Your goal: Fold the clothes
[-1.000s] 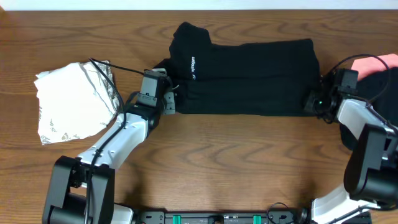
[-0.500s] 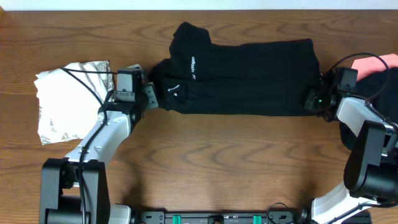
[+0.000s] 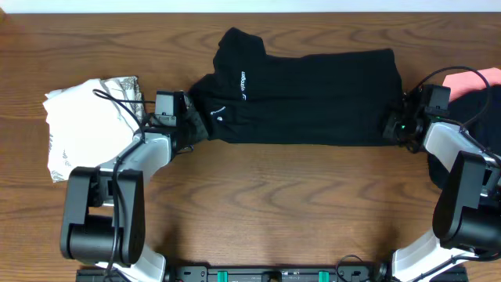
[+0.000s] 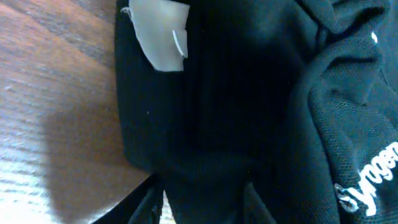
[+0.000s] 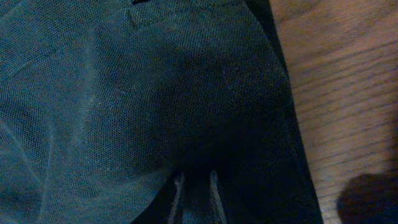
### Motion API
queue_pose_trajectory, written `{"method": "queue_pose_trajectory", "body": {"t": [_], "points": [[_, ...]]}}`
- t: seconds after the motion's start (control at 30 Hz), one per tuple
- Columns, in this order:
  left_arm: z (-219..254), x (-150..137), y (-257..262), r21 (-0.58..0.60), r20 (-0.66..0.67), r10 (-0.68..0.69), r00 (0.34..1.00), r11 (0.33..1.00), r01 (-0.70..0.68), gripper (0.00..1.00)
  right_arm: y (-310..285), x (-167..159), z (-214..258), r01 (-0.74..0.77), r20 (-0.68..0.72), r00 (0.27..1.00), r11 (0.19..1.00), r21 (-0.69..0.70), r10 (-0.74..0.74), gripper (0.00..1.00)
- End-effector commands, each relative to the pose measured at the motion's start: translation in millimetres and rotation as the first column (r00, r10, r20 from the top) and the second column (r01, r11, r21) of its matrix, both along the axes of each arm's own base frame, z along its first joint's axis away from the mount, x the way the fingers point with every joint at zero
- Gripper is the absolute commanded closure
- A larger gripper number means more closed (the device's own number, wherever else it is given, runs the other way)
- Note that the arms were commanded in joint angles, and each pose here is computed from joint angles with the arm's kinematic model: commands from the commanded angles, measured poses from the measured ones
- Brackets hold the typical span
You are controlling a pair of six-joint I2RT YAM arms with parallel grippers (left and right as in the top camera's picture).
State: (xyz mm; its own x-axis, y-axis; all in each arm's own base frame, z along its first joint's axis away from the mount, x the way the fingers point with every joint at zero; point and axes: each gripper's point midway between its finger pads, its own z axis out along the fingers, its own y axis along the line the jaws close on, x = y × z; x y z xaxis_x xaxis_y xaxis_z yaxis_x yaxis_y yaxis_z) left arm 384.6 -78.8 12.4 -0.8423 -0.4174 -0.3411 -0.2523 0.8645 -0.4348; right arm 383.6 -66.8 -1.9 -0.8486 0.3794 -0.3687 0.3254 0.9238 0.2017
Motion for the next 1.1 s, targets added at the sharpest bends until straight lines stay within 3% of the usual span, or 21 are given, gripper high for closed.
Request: {"method": "queue_pose_trajectory", "body": {"t": [0.0, 0.2, 0.57, 1.07], "points": [[5, 9, -3, -0.029, 0.023, 0.014, 1.0, 0.999, -0.013, 0.58, 6, -12, -20, -0.019, -0.07, 0.997, 1.0, 0.003, 0.019, 0.86], [12, 19, 0, -0.034, 0.073, 0.024, 0.997, 0.999, -0.022, 0.94, 6, -15, -21, -0.03, -0.08, 0.996, 1.0, 0.001, 0.03, 0.86], [2, 16, 56, 0.045, 0.031, 0.17, 0.985, 0.984, -0.171, 0.94, 6, -15, -21, -0.036, -0.08, 0.996, 0.999, -0.001, 0.036, 0.86], [-3, 11, 96, 0.171, 0.032, 0.227, 0.973, 0.958, -0.229, 0.93, 5, -15, -21, -0.035, -0.08, 0.996, 0.999, -0.005, 0.035, 0.86]]}}
